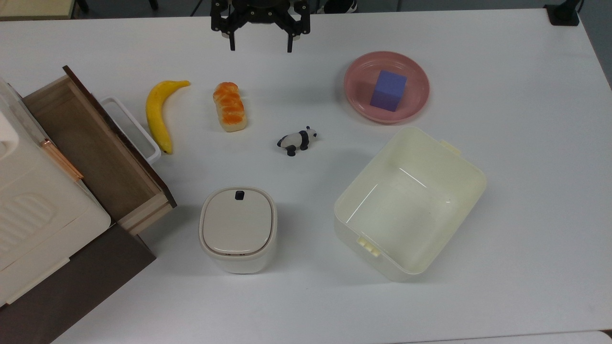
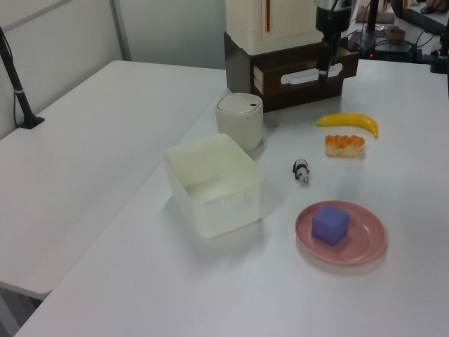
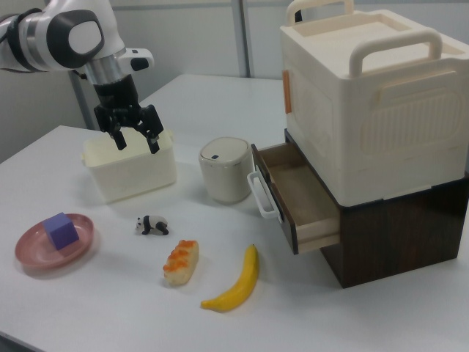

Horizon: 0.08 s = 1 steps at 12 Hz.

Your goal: Slide open the drawer

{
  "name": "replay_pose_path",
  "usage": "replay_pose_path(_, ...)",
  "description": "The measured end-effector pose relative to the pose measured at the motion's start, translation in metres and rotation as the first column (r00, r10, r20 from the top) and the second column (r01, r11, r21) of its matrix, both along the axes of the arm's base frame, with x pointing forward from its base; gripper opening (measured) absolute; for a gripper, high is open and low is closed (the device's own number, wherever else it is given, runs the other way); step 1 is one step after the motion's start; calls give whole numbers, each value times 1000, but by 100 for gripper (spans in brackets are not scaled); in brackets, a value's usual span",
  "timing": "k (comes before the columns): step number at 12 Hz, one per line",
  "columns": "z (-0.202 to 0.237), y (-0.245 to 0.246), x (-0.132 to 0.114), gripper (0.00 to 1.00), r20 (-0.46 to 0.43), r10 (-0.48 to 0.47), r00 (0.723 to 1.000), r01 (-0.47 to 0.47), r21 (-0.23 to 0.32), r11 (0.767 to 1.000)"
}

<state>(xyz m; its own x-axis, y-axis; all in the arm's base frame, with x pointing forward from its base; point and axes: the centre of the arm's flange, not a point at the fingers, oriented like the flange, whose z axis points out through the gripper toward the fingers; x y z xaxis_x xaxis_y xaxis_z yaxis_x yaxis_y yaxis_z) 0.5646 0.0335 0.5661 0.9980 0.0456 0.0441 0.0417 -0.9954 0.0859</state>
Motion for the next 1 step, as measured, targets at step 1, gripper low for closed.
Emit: replay_pose_path(1, -1, -2, -2, 100, -16, -4, 1000, 4, -1, 1000)
